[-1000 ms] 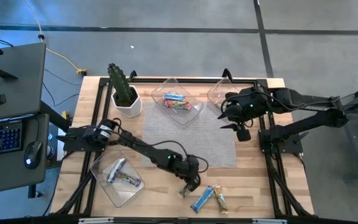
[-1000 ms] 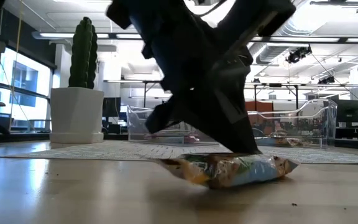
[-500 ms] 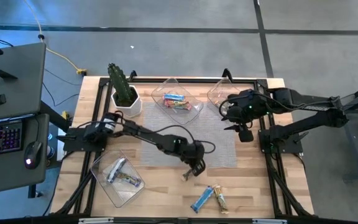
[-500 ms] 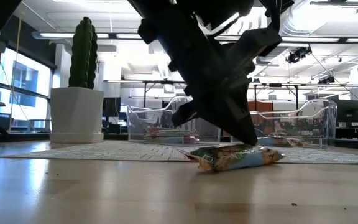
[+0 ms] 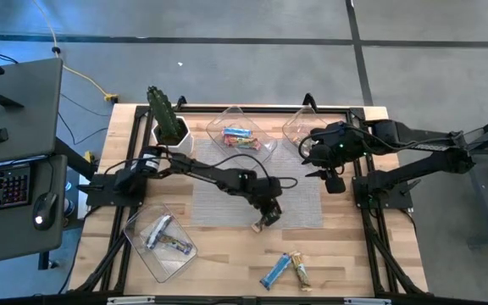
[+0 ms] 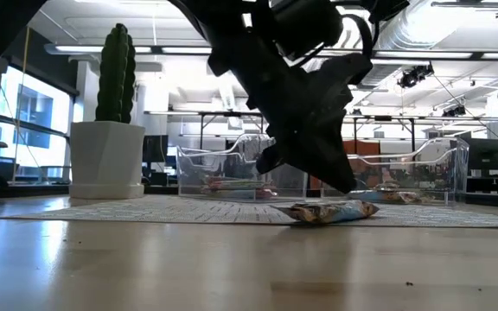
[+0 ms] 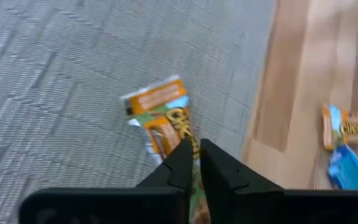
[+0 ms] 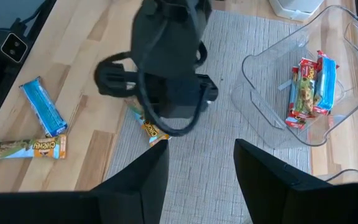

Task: Pick and place Granola Bars by type
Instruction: Put the yellow granola bar into the top right transparent bin

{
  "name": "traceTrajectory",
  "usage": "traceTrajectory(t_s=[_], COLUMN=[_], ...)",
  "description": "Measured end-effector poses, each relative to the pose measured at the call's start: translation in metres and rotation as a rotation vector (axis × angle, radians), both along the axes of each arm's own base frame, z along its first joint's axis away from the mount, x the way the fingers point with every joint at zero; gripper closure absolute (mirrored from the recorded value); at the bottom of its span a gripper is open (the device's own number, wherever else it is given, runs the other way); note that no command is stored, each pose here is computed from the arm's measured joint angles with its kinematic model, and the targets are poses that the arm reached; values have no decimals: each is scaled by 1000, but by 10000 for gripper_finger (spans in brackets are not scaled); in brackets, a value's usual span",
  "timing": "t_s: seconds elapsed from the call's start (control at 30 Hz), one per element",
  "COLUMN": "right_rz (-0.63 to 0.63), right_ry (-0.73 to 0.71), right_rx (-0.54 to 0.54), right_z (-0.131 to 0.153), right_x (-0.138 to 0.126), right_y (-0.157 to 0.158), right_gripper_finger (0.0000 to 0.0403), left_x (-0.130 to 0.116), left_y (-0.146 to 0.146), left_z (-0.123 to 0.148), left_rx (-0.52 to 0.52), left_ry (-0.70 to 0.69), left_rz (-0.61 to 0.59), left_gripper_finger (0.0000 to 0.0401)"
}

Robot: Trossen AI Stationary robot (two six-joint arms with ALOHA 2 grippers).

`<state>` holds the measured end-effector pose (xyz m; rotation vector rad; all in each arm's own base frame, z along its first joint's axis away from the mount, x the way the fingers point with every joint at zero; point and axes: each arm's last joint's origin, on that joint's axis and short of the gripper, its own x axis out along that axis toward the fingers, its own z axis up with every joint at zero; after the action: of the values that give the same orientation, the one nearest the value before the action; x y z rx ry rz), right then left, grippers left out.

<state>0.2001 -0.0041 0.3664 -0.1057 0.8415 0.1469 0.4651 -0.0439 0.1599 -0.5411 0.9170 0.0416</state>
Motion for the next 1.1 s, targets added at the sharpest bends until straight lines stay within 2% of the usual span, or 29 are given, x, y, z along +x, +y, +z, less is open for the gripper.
traceTrajectory(t_s=[0.2,0.3,0.43,0.57,0.67,0.9,1.1], right_rz=[2,2,2,2,2,2,2], right_ry=[-1,-1,-1,-1,-2,-2,-2], right_rx=[-2,-2,-2,-2,-2,-2,-2], right_z=[0,0,0,0,0,0,0], right_x=[0,0,0,0,0,0,0], right_y=[0,0,0,0,0,0,0], right_gripper_finger=[238,238,238,238,238,237,238], left_x=[-2,-2,-1,-6,-9,-11,-8], left_y=[-10,-17,-28,-44,-57,-67,-67], left_z=[0,0,10,6,7,8,-7], left_rx=[33,88,142,338,452,386,362], left_ry=[-4,-19,-16,40,35,29,55], left_rz=[-65,-127,-137,-196,-155,19,106], left_gripper_finger=[303,264,226,216,215,215,215])
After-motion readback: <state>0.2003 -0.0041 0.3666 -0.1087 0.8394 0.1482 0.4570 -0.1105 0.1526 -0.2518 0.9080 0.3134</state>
